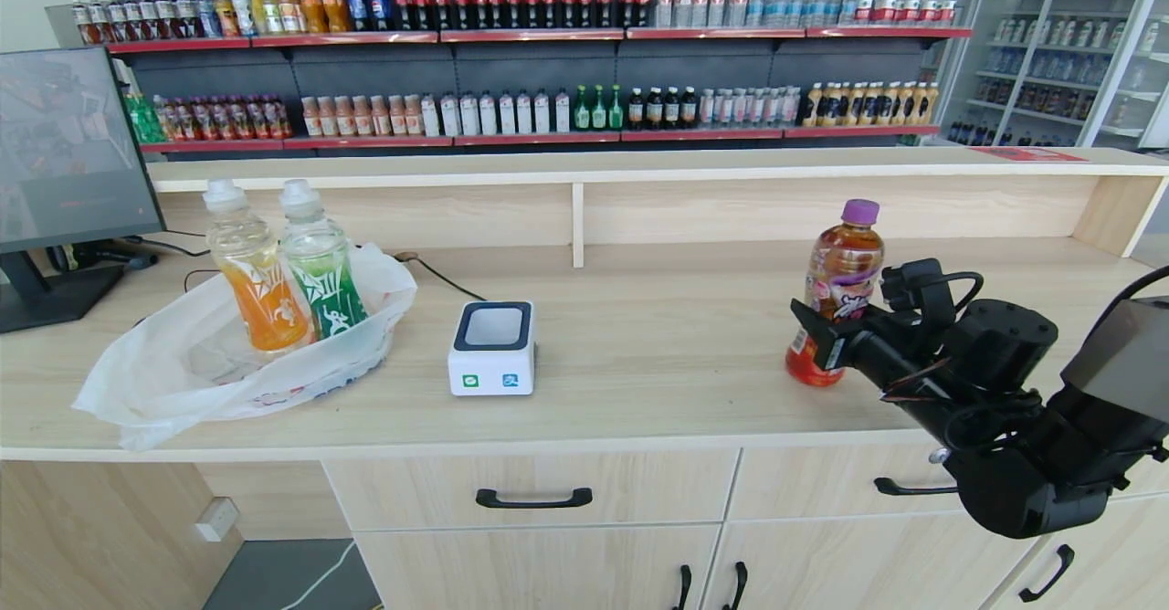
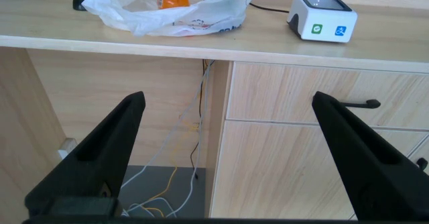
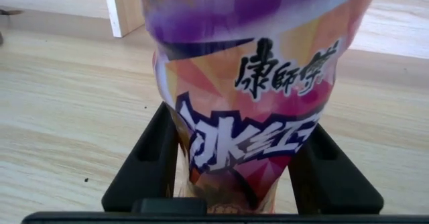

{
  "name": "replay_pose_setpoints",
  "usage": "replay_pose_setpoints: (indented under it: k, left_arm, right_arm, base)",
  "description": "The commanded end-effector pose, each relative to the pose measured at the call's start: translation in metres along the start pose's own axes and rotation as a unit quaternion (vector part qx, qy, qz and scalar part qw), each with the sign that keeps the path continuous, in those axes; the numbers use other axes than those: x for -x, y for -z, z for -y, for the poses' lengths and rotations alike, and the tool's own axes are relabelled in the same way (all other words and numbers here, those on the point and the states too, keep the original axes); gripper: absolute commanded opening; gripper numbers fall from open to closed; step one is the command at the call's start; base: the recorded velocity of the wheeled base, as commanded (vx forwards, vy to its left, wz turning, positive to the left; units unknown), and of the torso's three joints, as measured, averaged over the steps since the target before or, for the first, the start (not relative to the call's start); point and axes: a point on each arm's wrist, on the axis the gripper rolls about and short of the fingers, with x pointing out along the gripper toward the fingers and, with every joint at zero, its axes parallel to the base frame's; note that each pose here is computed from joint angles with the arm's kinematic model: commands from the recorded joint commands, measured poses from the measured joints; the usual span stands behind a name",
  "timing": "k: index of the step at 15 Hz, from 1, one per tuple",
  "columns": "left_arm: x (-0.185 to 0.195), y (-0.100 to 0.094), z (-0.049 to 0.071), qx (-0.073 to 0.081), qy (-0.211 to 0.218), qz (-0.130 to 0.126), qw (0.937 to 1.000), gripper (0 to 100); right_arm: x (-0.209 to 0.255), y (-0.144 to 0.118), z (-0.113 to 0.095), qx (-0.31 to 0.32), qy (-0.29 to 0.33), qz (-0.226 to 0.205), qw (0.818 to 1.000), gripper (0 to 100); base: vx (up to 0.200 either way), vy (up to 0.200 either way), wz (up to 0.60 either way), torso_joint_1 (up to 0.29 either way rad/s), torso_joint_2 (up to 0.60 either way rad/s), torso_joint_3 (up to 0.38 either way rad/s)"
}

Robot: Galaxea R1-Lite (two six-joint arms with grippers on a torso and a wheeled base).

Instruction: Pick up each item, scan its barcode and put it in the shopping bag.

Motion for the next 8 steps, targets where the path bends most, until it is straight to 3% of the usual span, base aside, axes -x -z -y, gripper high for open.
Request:
replay_pose_setpoints:
  k: [1,8]
  left_arm:
    - [0.0000,0.0000,0.0000,0.000,-0.001,0.000,1.0000,100]
    - [0.0000,0.0000,0.0000,0.000,-0.001,0.000,1.0000,100]
  right_arm:
    - [0.0012,-0.0042,0.0000,0.001,0.000,0.006,1.000,0]
    - [0.0037,-0.0135,0.0004,0.002,0.001,0.019,1.000,0]
  base:
    - [0.000,0.000,0.00,0.000,0.00,0.000]
    - [0.000,0.000,0.00,0.000,0.00,0.000]
